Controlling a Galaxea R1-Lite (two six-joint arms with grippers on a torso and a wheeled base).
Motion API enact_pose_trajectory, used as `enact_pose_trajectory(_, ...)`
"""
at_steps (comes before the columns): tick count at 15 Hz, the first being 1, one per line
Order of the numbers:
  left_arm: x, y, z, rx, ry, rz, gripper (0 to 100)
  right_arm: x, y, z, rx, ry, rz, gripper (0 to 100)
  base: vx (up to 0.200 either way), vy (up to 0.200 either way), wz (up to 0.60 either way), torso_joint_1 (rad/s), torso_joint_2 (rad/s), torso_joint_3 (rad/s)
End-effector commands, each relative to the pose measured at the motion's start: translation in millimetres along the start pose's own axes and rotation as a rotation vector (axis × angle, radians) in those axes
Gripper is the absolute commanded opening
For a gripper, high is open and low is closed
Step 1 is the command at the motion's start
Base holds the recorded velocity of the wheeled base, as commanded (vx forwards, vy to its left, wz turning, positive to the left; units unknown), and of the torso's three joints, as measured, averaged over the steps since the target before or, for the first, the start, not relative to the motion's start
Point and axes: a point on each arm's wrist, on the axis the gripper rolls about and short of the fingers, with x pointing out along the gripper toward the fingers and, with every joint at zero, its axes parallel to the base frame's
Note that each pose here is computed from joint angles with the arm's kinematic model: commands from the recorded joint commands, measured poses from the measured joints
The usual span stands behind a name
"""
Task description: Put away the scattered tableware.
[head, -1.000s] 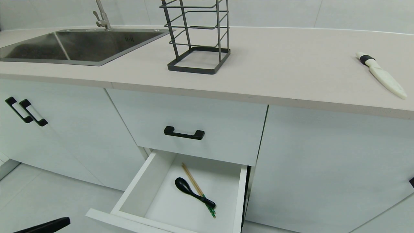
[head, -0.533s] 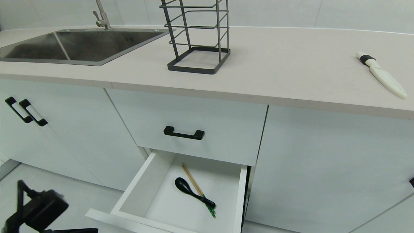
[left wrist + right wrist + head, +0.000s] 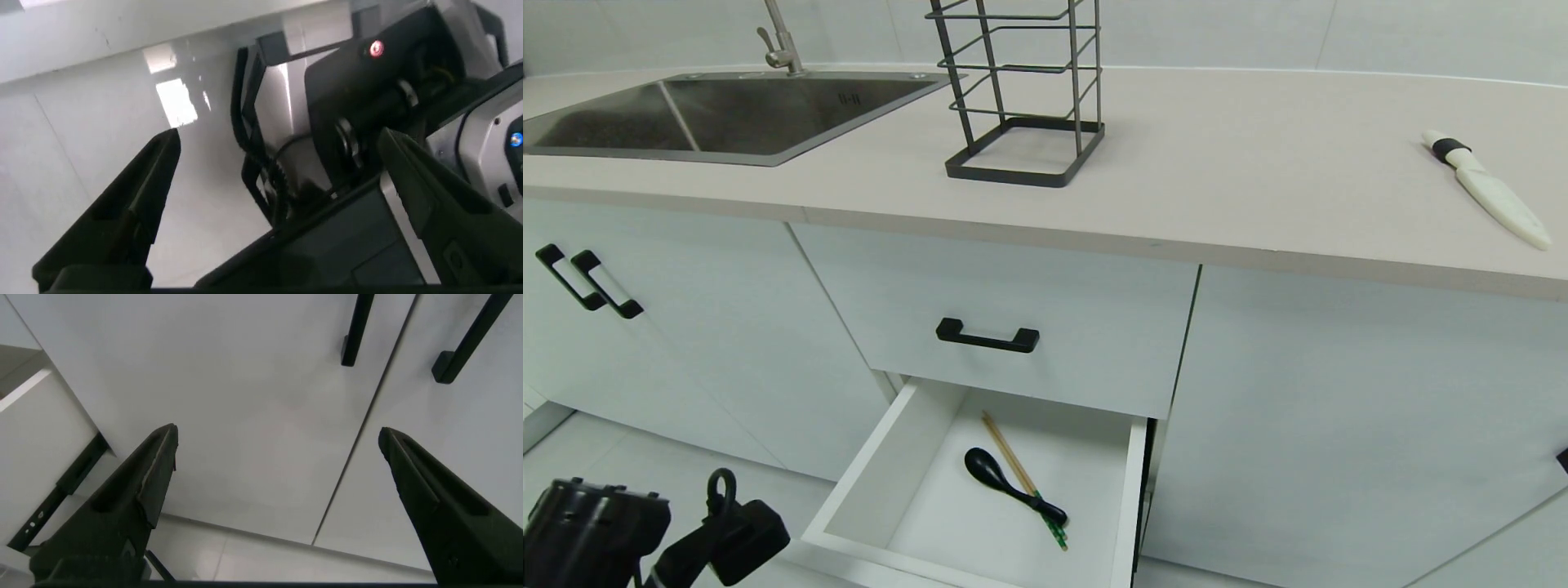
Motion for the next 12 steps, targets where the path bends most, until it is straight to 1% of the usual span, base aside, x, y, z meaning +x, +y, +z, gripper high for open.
enact_pose_trajectory(1, 11.4, 4.4, 3.3, -0.017, 0.056, -0.008, 100, 0.2, 0.0, 0.0, 0.0, 0.003, 0.0, 100, 0.0, 0.0, 0.0, 0.0, 0.0, 0.0)
enact_pose_trajectory(5, 25.3, 11.2, 13.4, -0.004, 0.026, -0.002, 100, 0.2, 0.0, 0.0, 0.0, 0.003, 0.0, 100, 0.0, 0.0, 0.0, 0.0, 0.0, 0.0)
enact_pose_trajectory(11, 34.7, 16.1, 22.1, 0.005, -0.002, 0.005, 100, 0.2, 0.0, 0.0, 0.0, 0.003, 0.0, 100, 0.0, 0.0, 0.0, 0.0, 0.0, 0.0)
enact_pose_trajectory(12, 37.9, 17.9, 25.5, 0.012, -0.024, 0.009, 100, 0.2, 0.0, 0.0, 0.001, 0.003, 0.0, 100, 0.0, 0.0, 0.0, 0.0, 0.0, 0.0)
